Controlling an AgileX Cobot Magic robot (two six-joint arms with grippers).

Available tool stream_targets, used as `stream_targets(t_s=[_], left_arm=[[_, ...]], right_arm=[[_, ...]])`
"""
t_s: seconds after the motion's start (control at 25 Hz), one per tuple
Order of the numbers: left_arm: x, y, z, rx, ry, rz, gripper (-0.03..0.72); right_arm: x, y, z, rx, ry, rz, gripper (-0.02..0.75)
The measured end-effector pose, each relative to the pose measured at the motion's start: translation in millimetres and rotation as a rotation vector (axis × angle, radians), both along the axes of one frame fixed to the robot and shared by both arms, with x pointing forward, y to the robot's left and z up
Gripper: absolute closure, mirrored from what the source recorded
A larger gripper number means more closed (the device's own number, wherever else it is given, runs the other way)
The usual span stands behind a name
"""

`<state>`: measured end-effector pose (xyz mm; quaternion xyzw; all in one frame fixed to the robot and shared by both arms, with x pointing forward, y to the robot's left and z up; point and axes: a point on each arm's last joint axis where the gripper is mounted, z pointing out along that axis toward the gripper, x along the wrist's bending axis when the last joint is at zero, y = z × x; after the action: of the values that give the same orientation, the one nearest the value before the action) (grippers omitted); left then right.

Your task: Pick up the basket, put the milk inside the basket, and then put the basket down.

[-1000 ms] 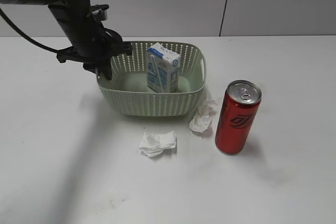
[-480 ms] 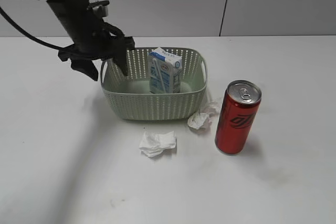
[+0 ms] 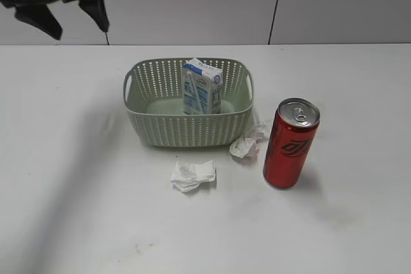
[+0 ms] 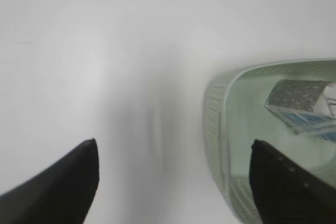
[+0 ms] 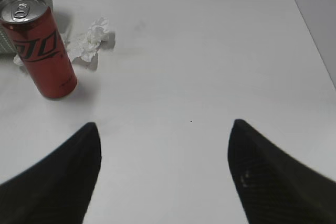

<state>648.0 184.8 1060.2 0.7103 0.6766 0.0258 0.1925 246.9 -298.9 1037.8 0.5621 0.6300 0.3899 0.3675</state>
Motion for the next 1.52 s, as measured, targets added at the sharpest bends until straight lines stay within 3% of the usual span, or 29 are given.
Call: stream_targets(t_s=[0.16,0.32,0.44,0.6,1.04,1.52], left_arm=[[-5.9,42.0,20.5,0.055,-0.012,-0.004,-0.005],[-12.1,88.0,29.1,0.096,-0.019,0.065,-0.005],[-28.7,107.3,36.8,0.138,-0.022,0.092,-0.001],[-62.4,110.9,42.8,0.174,-0.013,0.072,0.008],[-187.1,107.7,35.3,0.142,0.02,0.042,0.033],[-291.4,108.4,10.5,0.136,-0.194,0.07,0.059]], right_arm=[[0.0,0.0,0.0,0.0,0.0,0.0,0.148],[0.0,0.0,0.0,0.0,0.0,0.0,0.148],[0.0,0.0,0.0,-0.001,0.0,0.0,0.148],[0.0,0.0,0.0,-0.001,0.0,0.0,0.148],[0.0,0.0,0.0,0.0,0.0,0.0,0.148],[0.0,0.0,0.0,0.0,0.0,0.0,0.148]])
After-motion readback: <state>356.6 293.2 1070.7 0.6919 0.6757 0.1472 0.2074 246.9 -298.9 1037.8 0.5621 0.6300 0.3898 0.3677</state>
